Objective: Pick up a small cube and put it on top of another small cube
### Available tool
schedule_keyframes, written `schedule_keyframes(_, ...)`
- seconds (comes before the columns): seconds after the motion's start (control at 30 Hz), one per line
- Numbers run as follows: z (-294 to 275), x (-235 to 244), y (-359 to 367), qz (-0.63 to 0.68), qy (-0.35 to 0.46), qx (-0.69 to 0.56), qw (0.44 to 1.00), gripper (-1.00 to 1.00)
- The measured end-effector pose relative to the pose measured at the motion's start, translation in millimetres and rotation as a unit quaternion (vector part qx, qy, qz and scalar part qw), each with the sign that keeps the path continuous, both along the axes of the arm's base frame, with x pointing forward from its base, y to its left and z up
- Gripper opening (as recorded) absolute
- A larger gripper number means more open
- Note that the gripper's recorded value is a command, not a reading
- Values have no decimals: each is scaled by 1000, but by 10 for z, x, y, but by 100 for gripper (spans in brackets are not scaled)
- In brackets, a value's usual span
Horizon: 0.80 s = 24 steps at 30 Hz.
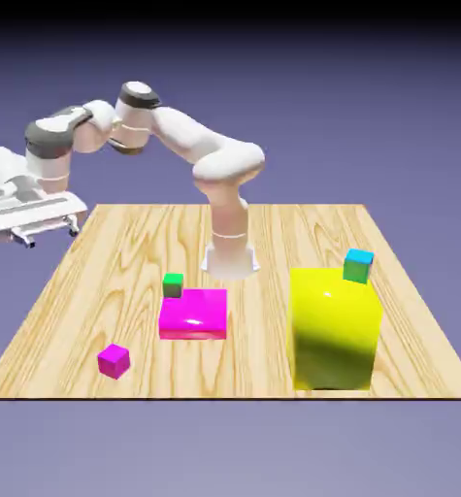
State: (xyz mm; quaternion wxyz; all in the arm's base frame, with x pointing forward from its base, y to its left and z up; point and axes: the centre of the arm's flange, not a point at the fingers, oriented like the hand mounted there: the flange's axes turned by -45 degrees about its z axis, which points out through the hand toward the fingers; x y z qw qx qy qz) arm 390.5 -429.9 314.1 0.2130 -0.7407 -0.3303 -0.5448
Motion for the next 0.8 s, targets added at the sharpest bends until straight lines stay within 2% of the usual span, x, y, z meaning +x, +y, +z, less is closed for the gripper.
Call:
schedule_keyframes(0.37,-2308,1,331,128,-13,54,990,0)
schedule_keyframes(0.43,-2359,-6,348,131,-13,55,990,0)
schedule_keyframes(0.5,-2594,176,667,131,-13,55,990,0)
schedule_keyframes(0.53,-2667,229,776,131,-13,55,990,-100)
schedule_keyframes(0.73,-2360,-7,349,132,-13,55,990,-100)
schedule_keyframes(0.8,-1937,378,727,152,-31,57,986,-100)
